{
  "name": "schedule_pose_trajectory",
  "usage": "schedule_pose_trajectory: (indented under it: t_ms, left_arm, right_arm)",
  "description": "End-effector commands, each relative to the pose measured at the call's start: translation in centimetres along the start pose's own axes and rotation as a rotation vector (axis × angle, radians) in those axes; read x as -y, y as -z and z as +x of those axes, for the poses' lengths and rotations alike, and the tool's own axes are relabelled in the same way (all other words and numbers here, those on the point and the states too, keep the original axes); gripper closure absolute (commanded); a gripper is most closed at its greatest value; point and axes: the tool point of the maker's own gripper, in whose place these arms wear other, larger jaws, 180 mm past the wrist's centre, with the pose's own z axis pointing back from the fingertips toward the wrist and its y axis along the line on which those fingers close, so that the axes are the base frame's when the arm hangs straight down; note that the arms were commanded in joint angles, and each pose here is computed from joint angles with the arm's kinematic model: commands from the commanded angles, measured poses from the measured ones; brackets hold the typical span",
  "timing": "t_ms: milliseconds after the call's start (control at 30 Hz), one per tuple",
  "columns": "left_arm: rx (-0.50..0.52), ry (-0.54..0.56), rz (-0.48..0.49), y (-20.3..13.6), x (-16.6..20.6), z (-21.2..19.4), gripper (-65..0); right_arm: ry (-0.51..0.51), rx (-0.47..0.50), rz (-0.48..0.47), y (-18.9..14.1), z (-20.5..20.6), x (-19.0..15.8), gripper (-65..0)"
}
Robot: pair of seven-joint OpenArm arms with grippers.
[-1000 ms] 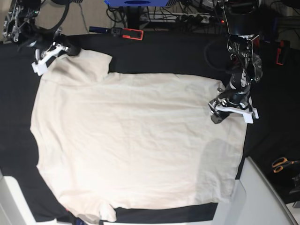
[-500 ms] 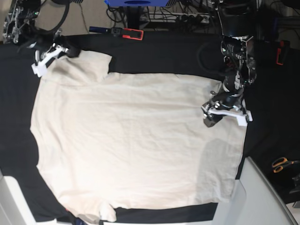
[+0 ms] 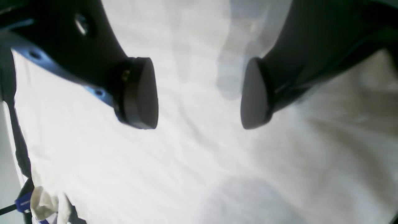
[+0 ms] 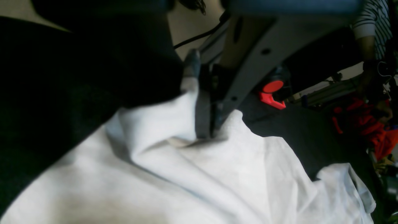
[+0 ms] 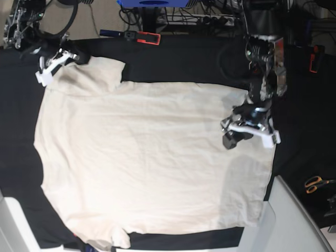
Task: Fold the T-shirt properly
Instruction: 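Pinch the hem corner with the left gripper and lift it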
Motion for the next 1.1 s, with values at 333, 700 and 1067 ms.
schedule_pose_trajectory:
  t_ms: [333,700,1067]
  left_arm:
    - [0.069,-0.054,0.181,-2.8,-8.4,1.9,-41.0]
    - [0.055,-0.096,0.176,-0.8,-8.1,2.1,-41.0]
    - [0.016,-0.053,0.115,0.5,-5.4,1.1,-16.9]
  right_arm:
    - [-0.016,0.024,0.006,-0.5,0.9,-0.1,0.0]
    - [-0.016,0.024,0.006,-0.5,0.9,-0.1,0.0]
    - [-0.016,0.024,0.006,-0.5,0.9,-0.1,0.0]
